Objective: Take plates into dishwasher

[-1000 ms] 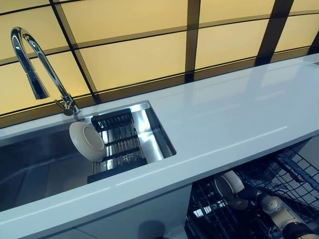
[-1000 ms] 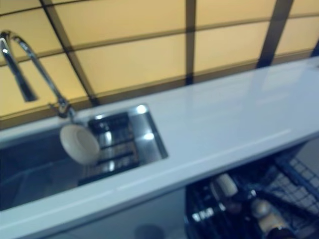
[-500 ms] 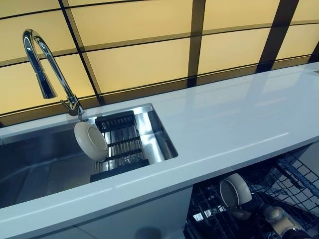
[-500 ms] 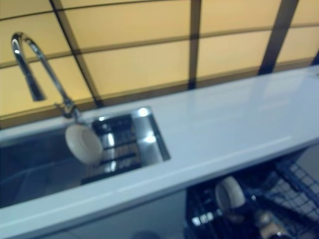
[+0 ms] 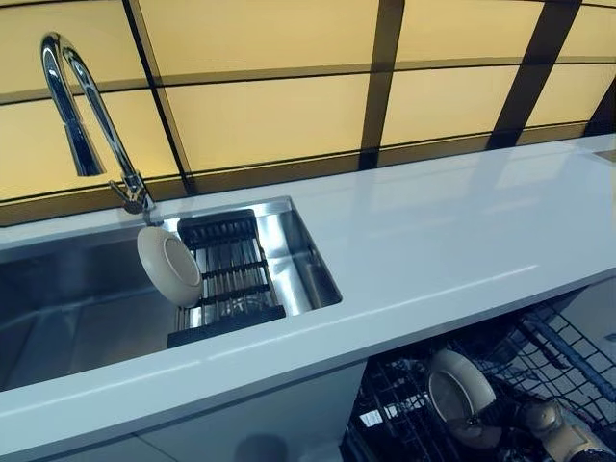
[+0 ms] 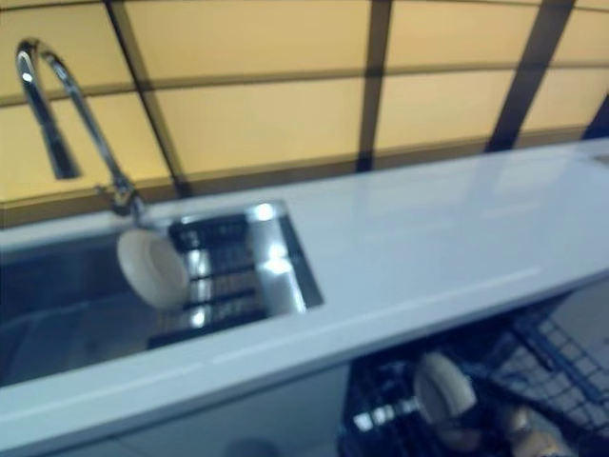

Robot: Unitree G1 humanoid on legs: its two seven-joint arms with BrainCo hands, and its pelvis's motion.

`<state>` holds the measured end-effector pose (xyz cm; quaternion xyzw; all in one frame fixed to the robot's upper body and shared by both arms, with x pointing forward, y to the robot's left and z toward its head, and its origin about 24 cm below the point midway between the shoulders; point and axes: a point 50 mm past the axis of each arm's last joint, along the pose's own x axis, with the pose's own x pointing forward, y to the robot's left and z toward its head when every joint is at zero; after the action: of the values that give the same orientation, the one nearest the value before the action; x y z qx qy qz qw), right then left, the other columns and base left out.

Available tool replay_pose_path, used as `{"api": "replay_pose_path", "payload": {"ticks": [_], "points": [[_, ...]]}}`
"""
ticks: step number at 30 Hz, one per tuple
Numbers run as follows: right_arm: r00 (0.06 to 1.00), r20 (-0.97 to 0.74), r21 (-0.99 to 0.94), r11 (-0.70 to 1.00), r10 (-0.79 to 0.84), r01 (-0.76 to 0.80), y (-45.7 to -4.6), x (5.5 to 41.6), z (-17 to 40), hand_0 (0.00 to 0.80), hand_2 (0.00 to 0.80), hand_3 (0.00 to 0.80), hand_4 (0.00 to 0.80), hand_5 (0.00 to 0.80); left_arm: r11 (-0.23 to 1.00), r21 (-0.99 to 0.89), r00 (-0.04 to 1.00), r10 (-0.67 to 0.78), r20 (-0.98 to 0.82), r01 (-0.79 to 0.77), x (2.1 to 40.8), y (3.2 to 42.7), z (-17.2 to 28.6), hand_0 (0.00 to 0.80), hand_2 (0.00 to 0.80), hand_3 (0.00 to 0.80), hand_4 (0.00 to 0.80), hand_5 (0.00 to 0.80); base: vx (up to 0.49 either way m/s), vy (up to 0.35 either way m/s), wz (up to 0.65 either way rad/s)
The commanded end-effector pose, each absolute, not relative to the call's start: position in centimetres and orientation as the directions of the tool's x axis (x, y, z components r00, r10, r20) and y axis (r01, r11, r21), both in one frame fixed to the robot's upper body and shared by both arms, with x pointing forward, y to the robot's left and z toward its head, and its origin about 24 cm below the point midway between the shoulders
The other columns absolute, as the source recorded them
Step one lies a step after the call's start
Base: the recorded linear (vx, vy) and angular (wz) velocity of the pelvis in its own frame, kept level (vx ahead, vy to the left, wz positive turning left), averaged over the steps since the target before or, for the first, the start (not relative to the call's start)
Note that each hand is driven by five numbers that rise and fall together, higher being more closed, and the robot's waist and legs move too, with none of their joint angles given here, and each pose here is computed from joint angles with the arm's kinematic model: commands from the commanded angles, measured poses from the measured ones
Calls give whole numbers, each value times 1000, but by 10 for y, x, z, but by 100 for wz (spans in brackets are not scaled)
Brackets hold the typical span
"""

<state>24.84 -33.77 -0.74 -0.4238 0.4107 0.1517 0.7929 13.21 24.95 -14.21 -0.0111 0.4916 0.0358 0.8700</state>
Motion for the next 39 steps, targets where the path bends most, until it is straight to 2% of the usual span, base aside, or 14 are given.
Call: {"api": "replay_pose_path", "payload": {"ticks": [1,6,19,20,21,39], "points": [[545,-808,-572,516,-222,-638,-359,239,2,800,800,800,800,800,996,44,538,82,-839,-82,146,262,-134,0,0,0,0,0,29,11,-9],[540,-817,-560,502,-203,-659,-357,240,7,800,800,800,800,800,994,47,535,94,-840,-100,142,264,-135,0,0,0,0,0,13,12,-7],[443,-880,-464,502,-169,-730,-350,228,-13,800,800,800,800,800,993,59,521,105,-847,-105,136,267,-136,0,0,0,0,0,0,0,0],[443,-879,-466,513,-174,-721,-351,226,-15,480,480,480,480,480,993,59,520,105,-848,-103,136,267,-136,0,0,0,0,0,0,0,0],[444,-877,-468,530,-183,-707,-351,226,-16,0,0,0,0,0,993,59,521,105,-847,-104,136,267,-136,0,0,0,0,0,0,0,0],[446,-866,-486,584,-224,-651,-371,224,-1,0,0,0,0,0,993,63,524,108,-845,-103,137,270,-135,0,0,0,0,0,0,0,0]]}}
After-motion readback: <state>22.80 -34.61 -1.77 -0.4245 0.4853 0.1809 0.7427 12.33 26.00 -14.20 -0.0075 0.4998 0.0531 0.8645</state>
